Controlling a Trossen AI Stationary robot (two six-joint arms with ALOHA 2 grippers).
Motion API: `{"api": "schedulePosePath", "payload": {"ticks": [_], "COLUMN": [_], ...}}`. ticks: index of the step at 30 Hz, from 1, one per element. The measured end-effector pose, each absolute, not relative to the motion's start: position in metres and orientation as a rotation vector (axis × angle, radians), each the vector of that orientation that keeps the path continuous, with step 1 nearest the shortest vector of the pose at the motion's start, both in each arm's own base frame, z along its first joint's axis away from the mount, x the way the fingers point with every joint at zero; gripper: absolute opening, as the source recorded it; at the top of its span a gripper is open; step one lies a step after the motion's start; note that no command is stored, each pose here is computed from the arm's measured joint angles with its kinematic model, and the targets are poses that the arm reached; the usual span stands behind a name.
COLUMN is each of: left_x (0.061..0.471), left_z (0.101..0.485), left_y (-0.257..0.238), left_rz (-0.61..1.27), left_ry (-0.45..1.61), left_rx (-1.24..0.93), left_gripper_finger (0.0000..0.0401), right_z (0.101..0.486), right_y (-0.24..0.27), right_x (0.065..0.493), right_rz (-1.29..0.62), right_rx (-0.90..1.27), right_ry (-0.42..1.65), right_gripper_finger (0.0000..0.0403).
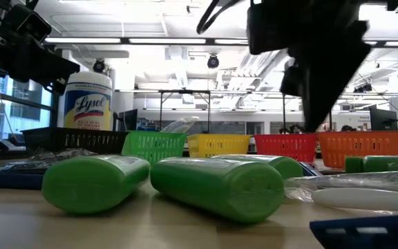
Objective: Pick & Place Travel size toiletries
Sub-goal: Put the blue razor into the black bin
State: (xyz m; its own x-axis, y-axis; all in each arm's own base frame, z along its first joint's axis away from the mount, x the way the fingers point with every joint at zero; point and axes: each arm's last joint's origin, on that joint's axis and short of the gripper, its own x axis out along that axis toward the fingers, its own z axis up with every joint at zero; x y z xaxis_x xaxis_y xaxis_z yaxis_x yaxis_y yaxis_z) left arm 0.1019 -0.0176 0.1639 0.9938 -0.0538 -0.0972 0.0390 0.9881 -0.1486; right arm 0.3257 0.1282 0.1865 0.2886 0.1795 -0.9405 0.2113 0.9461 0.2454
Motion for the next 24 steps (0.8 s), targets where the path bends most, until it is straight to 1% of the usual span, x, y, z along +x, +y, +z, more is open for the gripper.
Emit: {"api": "schedulePosePath", "payload": {"ticks": [4,7,10,15,18,20,24], "left_x": [0.102,0.102,0.102,0.102,0.102,0.102,0.102], "left_z": [0.164,0.164,0.164,0.164,0.163,0.163,0.162], "left_y": [-0.018,-0.018,-0.018,-0.018,-0.018,-0.019,-0.019], "left_rz": [-0.047,-0.046,-0.047,-0.048,-0.07,-0.089,-0.097], "left_ry": [0.101,0.101,0.102,0.102,0.108,0.114,0.12], "left_rx": [-0.154,-0.155,-0.151,-0.144,-0.144,-0.144,-0.144], "left_gripper_finger": [0.0,0.0,0.0,0.0,0.0,0.0,0.0], "right_z": [0.186,0.186,0.185,0.183,0.175,0.167,0.146], "right_y": [0.128,0.125,0.118,0.105,0.101,0.102,0.105], "right_x": [0.324,0.325,0.328,0.332,0.334,0.335,0.338], "right_rz": [-0.075,-0.147,-0.241,-0.379,-0.427,-0.438,-0.444], "right_rx": [0.447,0.526,0.619,0.822,0.886,0.912,0.917], "right_ry": [1.321,1.314,1.301,1.301,1.346,1.395,1.475], "right_gripper_finger": [0.0029,0.0048,0.0087,0.0166,0.0198,0.0208,0.0209]}}
